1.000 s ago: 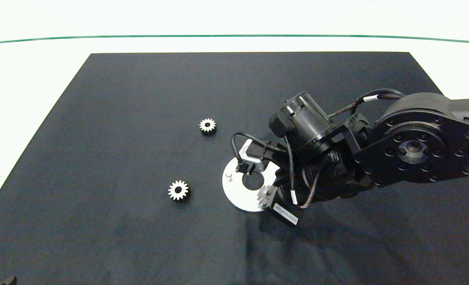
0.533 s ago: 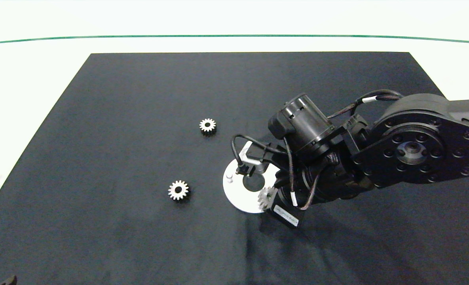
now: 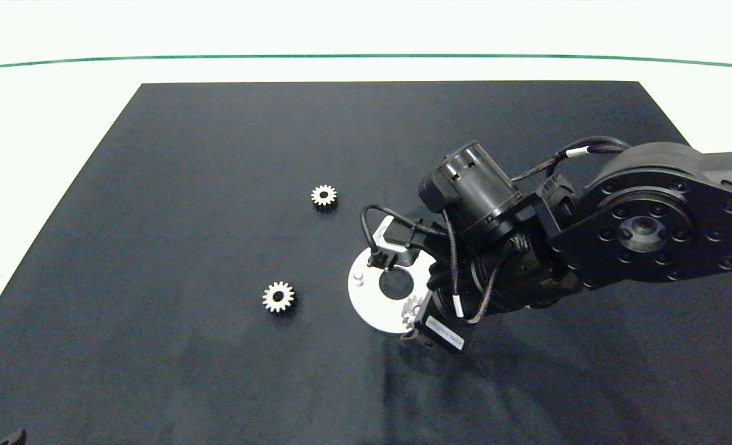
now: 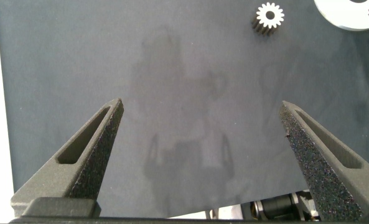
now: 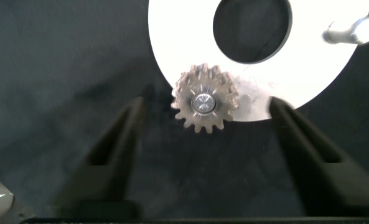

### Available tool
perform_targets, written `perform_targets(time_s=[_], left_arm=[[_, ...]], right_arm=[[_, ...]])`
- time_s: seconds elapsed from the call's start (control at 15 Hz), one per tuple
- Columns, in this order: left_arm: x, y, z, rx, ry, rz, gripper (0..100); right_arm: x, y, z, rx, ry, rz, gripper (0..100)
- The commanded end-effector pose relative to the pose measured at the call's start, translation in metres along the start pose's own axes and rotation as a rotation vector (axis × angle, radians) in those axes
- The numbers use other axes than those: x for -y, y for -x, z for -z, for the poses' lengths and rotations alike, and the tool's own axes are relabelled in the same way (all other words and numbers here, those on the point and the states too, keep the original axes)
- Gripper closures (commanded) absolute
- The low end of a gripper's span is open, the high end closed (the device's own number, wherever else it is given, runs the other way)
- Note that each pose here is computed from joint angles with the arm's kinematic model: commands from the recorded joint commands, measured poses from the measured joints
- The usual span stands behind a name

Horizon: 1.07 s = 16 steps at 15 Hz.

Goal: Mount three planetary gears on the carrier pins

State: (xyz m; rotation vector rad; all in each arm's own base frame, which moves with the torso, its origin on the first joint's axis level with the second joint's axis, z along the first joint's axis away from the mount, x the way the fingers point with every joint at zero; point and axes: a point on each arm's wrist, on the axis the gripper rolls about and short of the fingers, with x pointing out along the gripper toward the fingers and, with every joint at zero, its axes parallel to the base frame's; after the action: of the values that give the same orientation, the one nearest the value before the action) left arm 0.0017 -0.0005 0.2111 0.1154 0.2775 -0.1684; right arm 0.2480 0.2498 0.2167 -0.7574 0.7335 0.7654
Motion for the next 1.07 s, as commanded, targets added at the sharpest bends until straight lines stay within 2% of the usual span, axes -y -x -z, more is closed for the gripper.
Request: perform_targets(time_s=[0.07, 0.2, 0.27, 0.33, 0.4, 0.53, 0.6, 0.73, 0.93, 1.07], left_arm=[[0.0, -0.001, 0.0, -0.009, 0.0, 0.002, 0], [0.0, -0.003, 0.0, -0.016, -0.001, 0.024, 0], [0.002, -0.004, 0.0, -0.014, -0.003, 0.095, 0], [0.002, -0.004, -0.001, -0.01, -0.004, 0.138, 0], [0.003, -0.004, 0.001, -0.012, -0.004, 0.148, 0], [0.003, -0.007, 0.002, -0.027, -0.016, 0.182, 0], [0.004, -0.009, 0.002, -0.038, -0.027, 0.217, 0], [0.006, -0.015, 0.002, -0.063, -0.05, 0.298, 0], [0.011, -0.027, 0.001, -0.024, -0.085, 0.415, 0], [0.017, -0.047, -0.005, -0.02, -0.086, 0.424, 0]], right_arm=[[0.006, 0.023, -0.003, 0.06, -0.038, 0.028, 0], [0.01, 0.051, -0.002, 0.122, -0.088, 0.052, 0], [0.014, 0.069, 0.002, 0.157, -0.131, 0.066, 0], [0.02, 0.082, 0.006, 0.18, -0.191, 0.084, 0], [0.025, 0.097, 0.012, 0.207, -0.244, 0.099, 0], [0.028, 0.13, 0.024, 0.27, -0.376, 0.124, 0], [0.028, 0.145, 0.031, 0.294, -0.421, 0.146, 0], [0.03, 0.169, 0.048, 0.333, -0.463, 0.179, 0], [0.025, 0.194, 0.07, 0.37, -0.482, 0.197, 0], [0.024, 0.202, 0.081, 0.38, -0.501, 0.212, 0]])
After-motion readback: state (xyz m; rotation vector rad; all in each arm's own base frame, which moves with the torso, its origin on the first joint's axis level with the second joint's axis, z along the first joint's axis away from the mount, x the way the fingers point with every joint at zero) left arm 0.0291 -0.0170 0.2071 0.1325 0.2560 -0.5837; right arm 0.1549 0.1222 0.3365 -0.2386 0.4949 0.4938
